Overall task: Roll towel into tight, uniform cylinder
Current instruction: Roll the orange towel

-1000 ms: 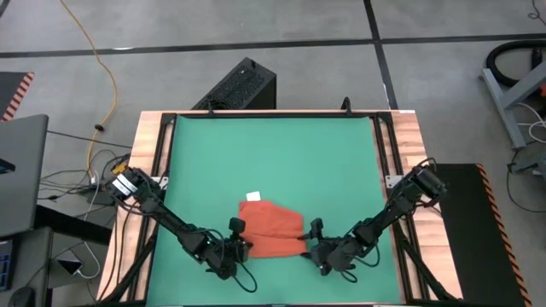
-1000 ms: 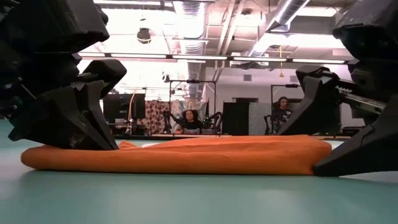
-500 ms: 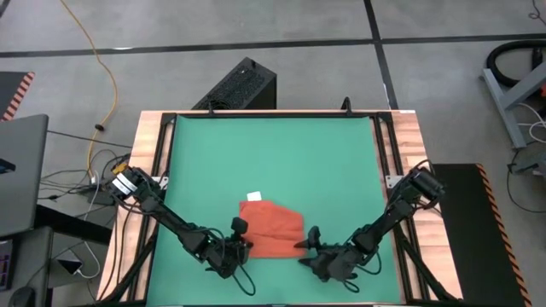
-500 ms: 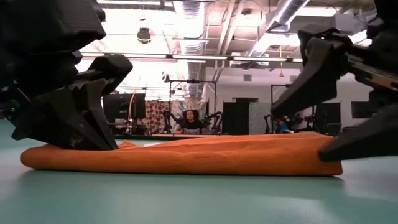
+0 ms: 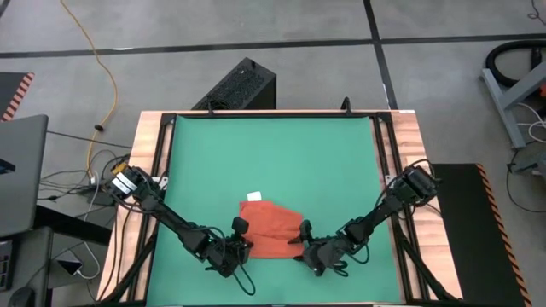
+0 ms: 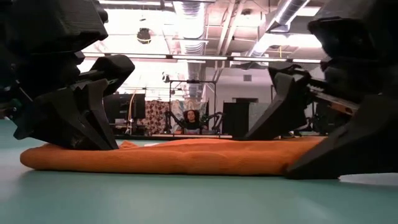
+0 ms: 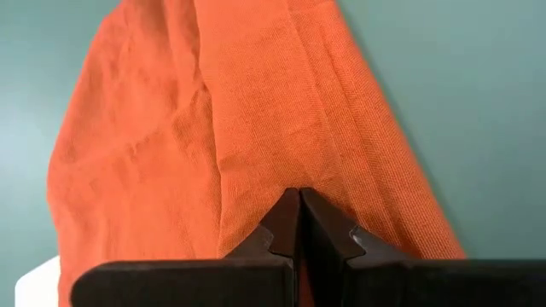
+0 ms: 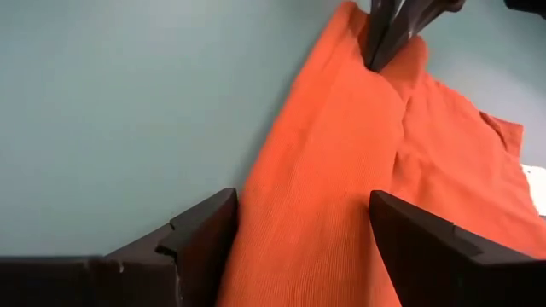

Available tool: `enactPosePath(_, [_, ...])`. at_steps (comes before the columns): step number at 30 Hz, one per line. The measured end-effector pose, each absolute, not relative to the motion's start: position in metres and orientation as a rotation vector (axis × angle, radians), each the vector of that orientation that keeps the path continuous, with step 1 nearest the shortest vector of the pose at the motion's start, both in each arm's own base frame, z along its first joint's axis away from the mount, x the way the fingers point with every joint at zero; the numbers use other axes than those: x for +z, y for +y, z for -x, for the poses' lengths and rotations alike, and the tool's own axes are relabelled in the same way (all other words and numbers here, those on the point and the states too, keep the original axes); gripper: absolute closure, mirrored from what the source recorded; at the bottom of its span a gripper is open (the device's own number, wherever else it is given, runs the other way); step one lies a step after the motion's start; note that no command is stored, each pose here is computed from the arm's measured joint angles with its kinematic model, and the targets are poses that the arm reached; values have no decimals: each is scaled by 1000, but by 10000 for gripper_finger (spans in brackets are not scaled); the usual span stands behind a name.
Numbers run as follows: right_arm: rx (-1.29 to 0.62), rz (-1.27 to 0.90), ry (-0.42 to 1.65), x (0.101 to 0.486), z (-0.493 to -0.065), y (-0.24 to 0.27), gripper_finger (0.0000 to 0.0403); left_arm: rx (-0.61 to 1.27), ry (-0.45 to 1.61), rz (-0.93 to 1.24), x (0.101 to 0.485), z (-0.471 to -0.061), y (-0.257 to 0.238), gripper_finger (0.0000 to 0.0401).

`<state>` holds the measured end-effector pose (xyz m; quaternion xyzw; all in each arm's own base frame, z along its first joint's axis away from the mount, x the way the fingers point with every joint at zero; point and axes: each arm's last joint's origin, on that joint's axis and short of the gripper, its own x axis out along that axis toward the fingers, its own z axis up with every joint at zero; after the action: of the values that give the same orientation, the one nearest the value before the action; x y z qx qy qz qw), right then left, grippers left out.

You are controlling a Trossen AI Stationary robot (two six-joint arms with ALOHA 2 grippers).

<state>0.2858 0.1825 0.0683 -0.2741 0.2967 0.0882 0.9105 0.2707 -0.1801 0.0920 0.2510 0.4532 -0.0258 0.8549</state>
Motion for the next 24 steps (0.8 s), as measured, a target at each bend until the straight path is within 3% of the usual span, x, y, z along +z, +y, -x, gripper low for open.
enactPosePath(5, [142, 474, 624, 50, -286, 184, 109, -57, 962, -534, 92, -270, -180, 401])
enactPosePath(24, [41, 347, 609, 46, -279, 191, 117, -56, 967, -530, 92, -270, -180, 401])
